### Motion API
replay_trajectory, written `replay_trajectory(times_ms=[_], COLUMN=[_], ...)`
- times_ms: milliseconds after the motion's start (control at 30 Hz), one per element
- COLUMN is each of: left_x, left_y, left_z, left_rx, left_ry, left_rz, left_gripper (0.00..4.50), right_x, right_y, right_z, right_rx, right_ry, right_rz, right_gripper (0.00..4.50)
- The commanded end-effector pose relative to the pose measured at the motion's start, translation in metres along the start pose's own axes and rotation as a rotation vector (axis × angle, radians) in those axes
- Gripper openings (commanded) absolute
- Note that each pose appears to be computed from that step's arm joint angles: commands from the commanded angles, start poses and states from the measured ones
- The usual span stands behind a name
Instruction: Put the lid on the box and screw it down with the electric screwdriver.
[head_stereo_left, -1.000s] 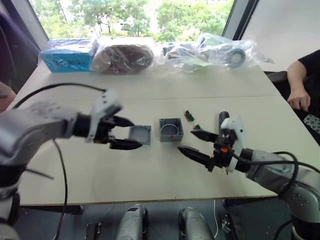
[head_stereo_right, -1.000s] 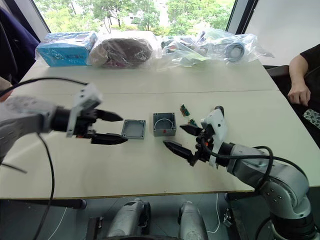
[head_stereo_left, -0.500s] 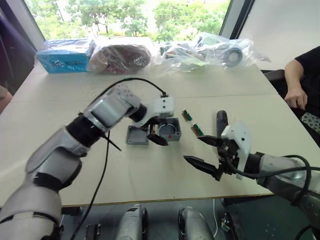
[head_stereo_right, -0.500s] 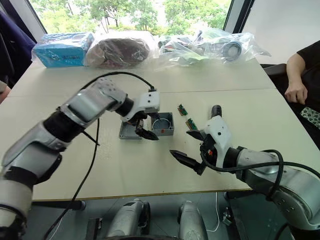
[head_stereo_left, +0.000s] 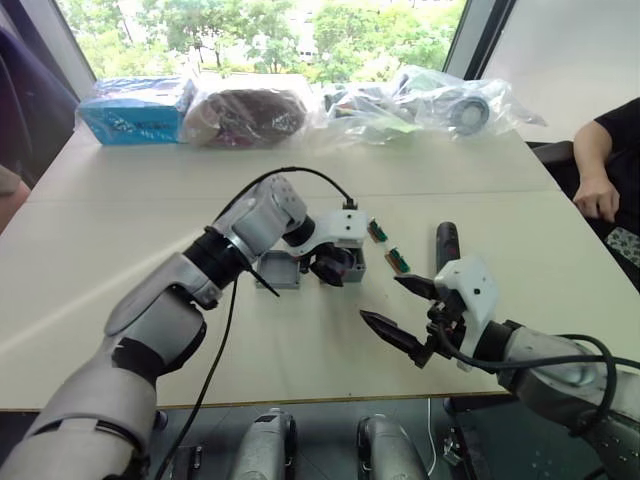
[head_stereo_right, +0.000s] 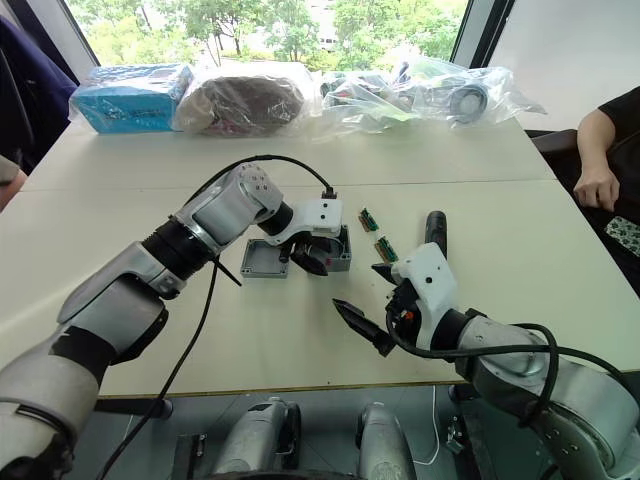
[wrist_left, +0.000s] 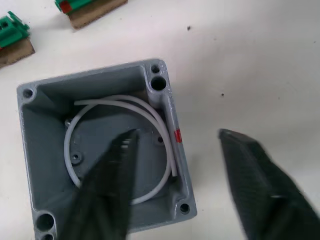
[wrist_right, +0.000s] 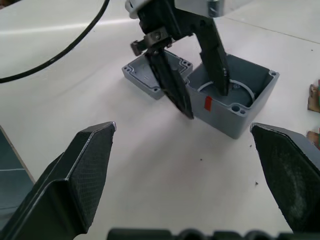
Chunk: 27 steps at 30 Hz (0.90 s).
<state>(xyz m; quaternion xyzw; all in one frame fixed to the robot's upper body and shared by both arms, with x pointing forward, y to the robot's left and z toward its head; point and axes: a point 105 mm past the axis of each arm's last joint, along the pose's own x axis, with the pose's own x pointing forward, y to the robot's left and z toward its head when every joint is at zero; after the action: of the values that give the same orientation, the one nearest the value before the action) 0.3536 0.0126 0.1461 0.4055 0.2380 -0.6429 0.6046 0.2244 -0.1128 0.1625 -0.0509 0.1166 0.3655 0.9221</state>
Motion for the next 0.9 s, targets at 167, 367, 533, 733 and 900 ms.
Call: replay_trajectory(times_ms=[167, 367, 533, 733, 900], left_x=[-0.001, -0.004, -0.016, -0.020, -0.011], left_y=[0.003, 0.003, -0.004, -0.025, -0.026], left_z=[0.006, 0.011, 0.018, 0.006, -0.007], left_rx=[0.050, 0.139, 0.248, 0.395, 0.407], left_ry=[-0.004, -0.033, -0.094, -0.107, -0.066], left_rz=[0.001, -0.018, -0.126, -0.262, -0.275], left_gripper=[0.03, 0.03, 0.03, 0.03, 0.30], right_x=[-0.004, -0.006, -0.008, -0.011, -0.010], right_y=[0.007, 0.006, 0.004, 0.000, 0.002], right_z=[0.009, 0.006, 0.004, -0.001, -0.002], right_rx=[-0.014, -0.006, -0.006, -0.013, -0.003], right_ry=[-0.053, -0.043, -0.030, -0.003, -0.006], right_rz=[-0.019, -0.029, -0.035, -0.058, -0.059], right_gripper=[4.50, 4.50, 4.50, 4.50, 4.50])
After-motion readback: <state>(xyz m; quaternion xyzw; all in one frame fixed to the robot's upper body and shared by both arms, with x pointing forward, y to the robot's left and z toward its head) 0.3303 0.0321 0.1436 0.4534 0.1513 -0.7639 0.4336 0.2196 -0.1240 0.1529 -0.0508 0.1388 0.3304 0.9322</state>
